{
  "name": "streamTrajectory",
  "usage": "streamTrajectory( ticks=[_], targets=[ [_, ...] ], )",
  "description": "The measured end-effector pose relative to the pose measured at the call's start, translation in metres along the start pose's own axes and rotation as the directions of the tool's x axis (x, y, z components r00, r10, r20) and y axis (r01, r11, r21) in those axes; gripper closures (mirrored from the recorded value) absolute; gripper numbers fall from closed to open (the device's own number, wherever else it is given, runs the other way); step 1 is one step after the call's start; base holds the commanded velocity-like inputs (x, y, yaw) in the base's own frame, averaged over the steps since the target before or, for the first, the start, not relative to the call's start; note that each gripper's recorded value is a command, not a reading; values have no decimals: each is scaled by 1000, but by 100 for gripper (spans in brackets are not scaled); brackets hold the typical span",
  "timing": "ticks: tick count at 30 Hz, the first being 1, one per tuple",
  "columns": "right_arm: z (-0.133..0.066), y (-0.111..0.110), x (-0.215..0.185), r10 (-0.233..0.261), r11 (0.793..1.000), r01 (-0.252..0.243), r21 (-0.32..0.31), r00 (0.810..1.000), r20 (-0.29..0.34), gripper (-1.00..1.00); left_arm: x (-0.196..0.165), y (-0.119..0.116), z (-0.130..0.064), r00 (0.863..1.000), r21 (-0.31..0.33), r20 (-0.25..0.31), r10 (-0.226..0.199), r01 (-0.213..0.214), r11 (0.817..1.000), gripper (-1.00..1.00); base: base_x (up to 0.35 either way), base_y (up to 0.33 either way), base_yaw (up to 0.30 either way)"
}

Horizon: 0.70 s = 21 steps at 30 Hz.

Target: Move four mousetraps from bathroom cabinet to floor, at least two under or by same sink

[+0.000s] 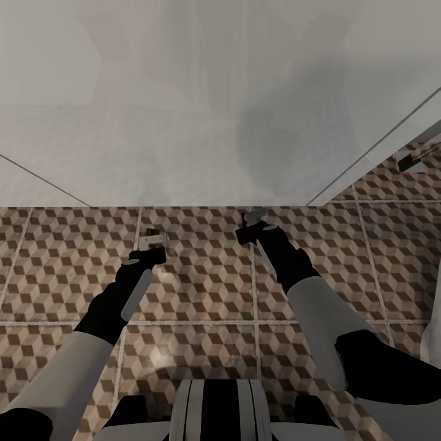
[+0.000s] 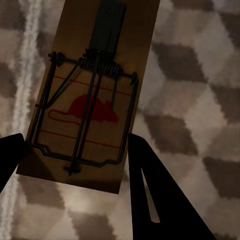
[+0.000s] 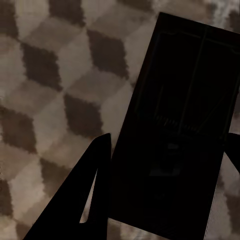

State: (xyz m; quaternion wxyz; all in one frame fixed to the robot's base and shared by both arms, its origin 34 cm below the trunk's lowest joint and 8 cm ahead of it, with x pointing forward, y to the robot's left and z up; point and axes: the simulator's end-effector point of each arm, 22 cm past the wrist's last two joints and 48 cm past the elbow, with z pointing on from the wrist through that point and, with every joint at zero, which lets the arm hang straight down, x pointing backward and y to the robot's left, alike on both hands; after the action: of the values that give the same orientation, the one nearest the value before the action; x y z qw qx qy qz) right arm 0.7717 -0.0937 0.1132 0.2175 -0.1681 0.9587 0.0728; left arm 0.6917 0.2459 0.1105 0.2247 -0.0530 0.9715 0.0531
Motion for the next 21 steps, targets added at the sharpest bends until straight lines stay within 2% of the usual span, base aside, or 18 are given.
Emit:
streamTrajectory(
  ticks=[6,21],
  targets=[
    [-1,1,-16,-10,1000,10,-3,997,76,100,-1,0,0,1000,0,1,0,0,1000,100,0,0,0],
    [0,2,-16,-12,1000,12,-4,996,85,100,0,0,0,1000,1,1,-1,1,1000,100,0,0,0]
  ],
)
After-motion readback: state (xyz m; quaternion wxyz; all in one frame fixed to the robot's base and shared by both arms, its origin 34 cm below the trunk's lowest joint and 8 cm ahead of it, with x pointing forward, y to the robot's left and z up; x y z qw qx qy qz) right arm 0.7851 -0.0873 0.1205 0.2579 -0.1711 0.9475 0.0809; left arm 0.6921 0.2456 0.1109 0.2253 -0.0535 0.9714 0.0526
